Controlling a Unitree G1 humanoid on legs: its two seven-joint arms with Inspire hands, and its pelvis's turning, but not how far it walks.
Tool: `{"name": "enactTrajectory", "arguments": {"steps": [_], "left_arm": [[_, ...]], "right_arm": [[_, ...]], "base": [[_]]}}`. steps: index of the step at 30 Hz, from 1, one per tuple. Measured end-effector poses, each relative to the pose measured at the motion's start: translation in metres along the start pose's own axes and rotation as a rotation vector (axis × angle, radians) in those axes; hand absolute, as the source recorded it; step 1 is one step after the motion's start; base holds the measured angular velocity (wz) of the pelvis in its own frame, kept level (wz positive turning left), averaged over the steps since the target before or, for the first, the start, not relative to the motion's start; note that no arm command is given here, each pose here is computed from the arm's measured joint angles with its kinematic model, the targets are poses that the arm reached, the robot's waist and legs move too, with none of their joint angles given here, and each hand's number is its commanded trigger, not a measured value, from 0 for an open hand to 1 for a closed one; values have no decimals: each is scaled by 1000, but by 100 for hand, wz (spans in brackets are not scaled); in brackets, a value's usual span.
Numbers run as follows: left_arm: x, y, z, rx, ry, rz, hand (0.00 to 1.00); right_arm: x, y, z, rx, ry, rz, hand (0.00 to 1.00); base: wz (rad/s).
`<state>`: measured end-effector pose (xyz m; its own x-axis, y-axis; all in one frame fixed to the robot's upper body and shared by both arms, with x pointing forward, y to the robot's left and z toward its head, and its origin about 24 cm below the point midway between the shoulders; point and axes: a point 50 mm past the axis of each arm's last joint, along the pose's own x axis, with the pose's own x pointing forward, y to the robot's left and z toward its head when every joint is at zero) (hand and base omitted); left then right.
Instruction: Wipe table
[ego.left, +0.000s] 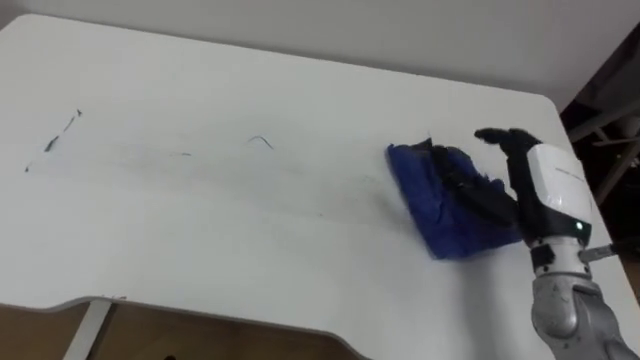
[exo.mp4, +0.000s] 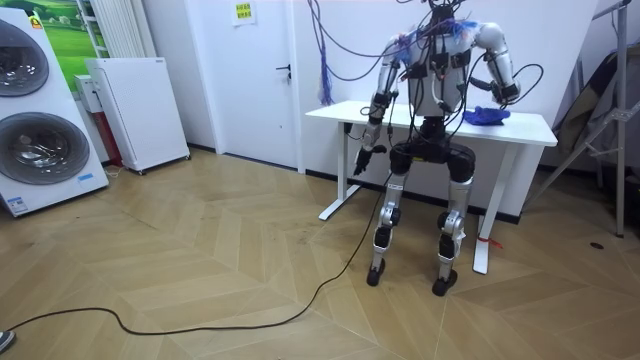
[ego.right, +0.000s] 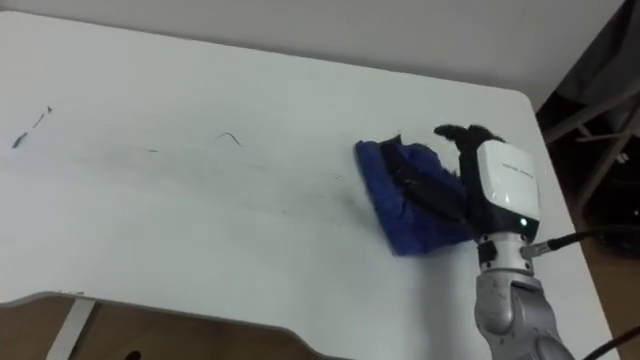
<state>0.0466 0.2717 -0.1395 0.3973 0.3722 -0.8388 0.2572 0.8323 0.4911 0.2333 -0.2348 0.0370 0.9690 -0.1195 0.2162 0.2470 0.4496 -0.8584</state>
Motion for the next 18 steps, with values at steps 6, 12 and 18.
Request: {"name": "enactTrajectory", "arguments": {"steps": [6, 12, 18], "left_arm": [[0, -3, -7, -2, 28, -13, 0], [-6, -4, -19, -5, 51, -14, 0], [-8, 1, -29, -37, 84, 5, 0]], "right_arm": [[4, -13, 4, 53, -25, -76, 0], [6, -35, -20, 115, 99, -202, 0], [-3, -39, -53, 103, 248, -240, 0]], "base": [[0], [0], [0]]}}
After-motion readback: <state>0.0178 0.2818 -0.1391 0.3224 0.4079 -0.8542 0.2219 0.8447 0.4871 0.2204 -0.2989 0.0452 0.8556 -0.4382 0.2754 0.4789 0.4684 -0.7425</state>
